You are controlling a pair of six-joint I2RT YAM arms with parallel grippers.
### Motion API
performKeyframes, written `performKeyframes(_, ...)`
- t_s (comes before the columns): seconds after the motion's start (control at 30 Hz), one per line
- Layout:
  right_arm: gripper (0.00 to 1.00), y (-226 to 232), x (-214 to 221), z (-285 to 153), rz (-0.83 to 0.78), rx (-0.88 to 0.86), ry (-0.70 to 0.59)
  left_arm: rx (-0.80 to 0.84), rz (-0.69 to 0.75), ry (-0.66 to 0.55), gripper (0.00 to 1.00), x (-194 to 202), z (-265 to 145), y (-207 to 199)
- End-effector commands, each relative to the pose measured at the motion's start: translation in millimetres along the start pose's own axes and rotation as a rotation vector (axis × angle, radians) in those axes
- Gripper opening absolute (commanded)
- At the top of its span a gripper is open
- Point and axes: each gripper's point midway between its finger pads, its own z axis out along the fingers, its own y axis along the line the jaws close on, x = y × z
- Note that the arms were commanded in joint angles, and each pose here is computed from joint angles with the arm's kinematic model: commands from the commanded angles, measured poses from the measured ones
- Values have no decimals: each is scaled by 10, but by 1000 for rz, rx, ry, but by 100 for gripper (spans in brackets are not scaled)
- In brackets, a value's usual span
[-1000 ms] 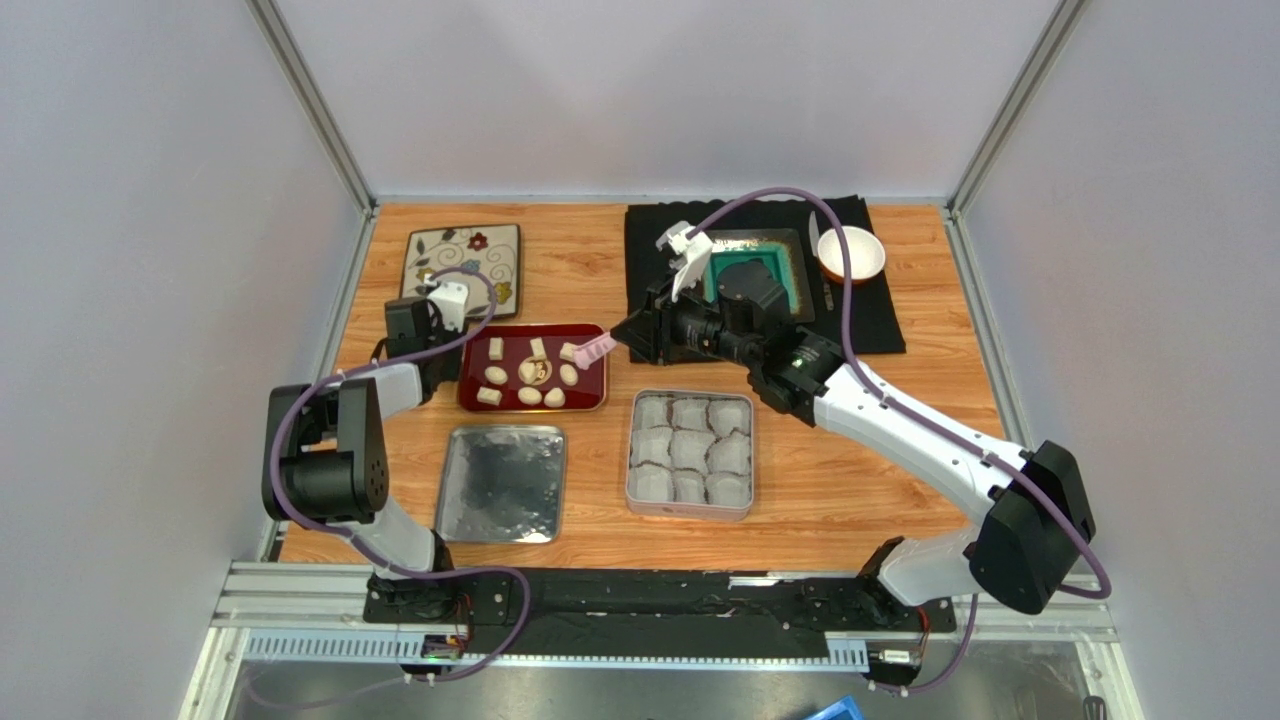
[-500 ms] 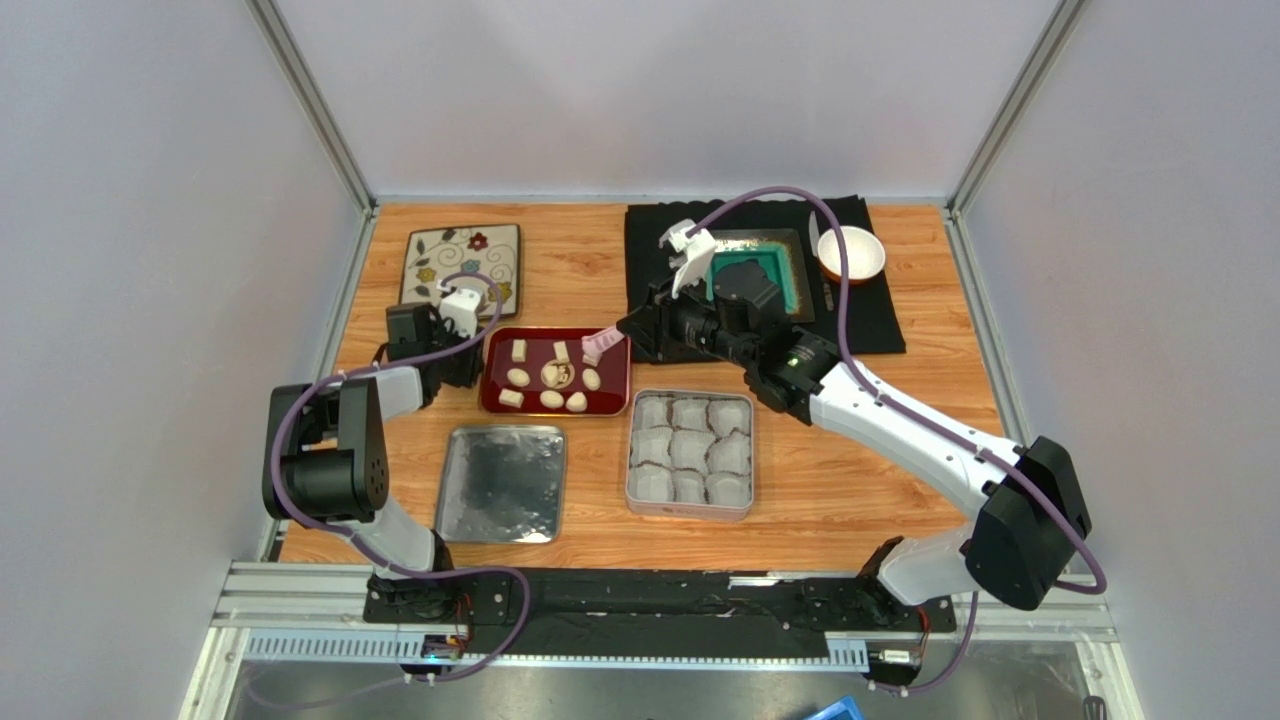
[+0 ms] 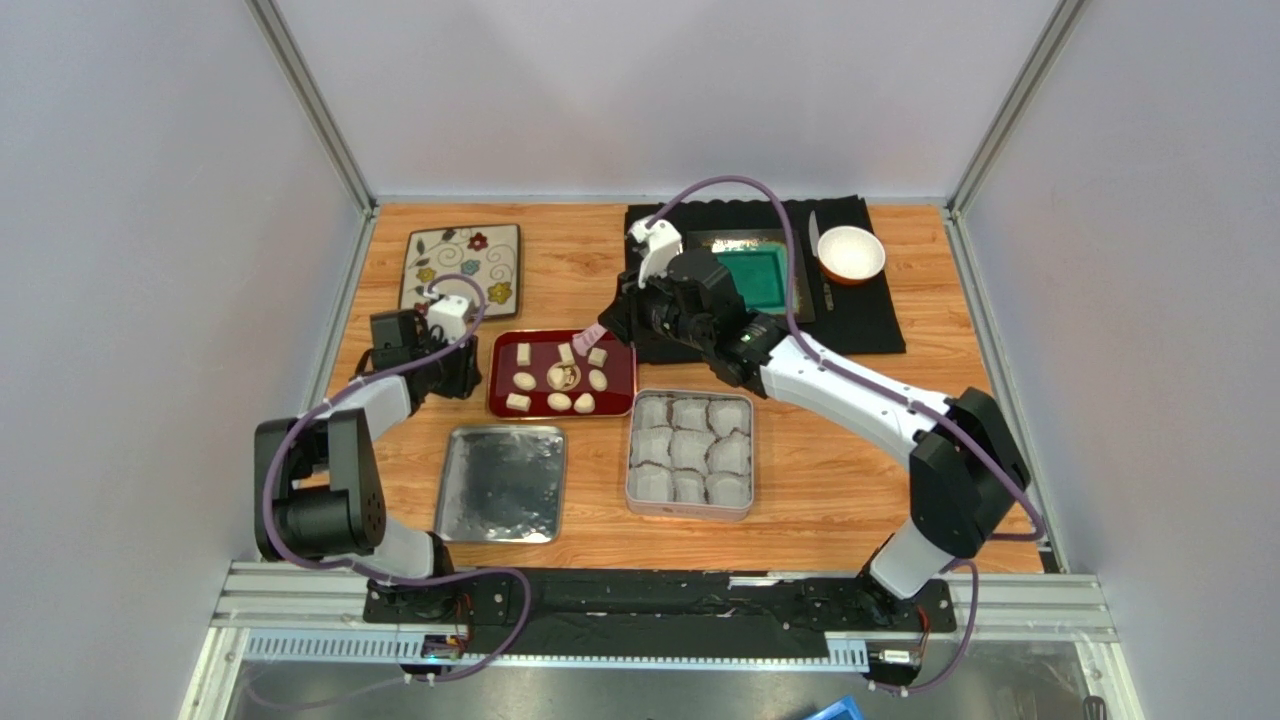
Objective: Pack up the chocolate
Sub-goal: Move the plate to the center of the board.
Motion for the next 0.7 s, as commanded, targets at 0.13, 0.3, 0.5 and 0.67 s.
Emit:
performKeyframes(0.13,28,125,-255,363,-82,18,-38,47,-151,11,59,73,-509,-25)
performKeyframes(0.3,32,173,-281,556,-109,31,-33,120,-186,9,71,328,-527,-298)
performKeyframes(0.5,32,234,-244,818,-122,27,-22,157,-209,4,73,430,-503,-406)
performKeyframes(0.67,32,225,-136,1089,-133,34,3,136,-191,-33,73,381,-522,-384)
